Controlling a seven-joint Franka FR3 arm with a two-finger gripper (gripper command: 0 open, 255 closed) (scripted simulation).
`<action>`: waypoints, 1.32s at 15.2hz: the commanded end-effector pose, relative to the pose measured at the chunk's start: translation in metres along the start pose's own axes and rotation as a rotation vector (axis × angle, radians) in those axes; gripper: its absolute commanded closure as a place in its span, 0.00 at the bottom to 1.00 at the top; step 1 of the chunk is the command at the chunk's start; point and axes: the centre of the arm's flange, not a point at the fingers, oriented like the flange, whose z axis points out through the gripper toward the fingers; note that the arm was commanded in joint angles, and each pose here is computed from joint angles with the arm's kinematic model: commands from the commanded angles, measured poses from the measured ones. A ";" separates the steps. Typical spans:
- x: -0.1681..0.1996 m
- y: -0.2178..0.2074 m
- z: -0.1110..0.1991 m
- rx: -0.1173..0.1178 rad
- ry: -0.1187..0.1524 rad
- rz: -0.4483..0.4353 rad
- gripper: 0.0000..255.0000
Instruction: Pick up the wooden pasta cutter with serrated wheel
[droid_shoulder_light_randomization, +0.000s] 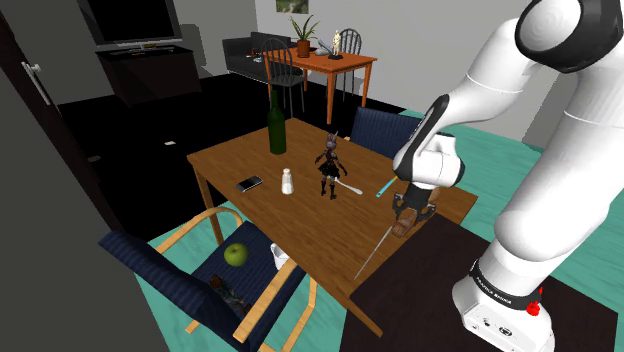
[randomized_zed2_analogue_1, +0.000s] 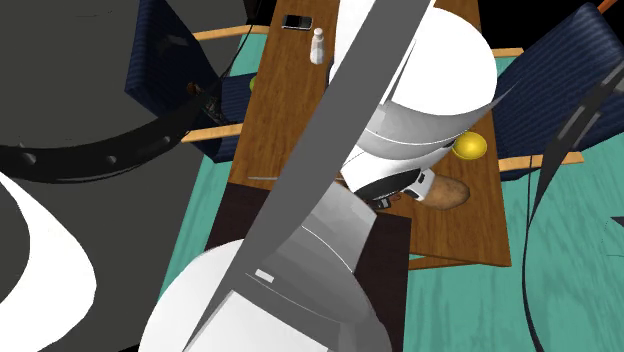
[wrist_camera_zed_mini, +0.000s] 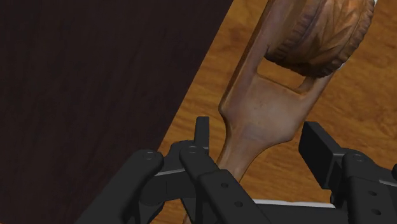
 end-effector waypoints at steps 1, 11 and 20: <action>0.000 0.000 0.001 0.000 0.000 0.000 1.00; -0.001 -0.001 -0.010 0.000 0.000 0.000 1.00; -0.006 -0.004 -0.057 0.000 0.000 0.000 1.00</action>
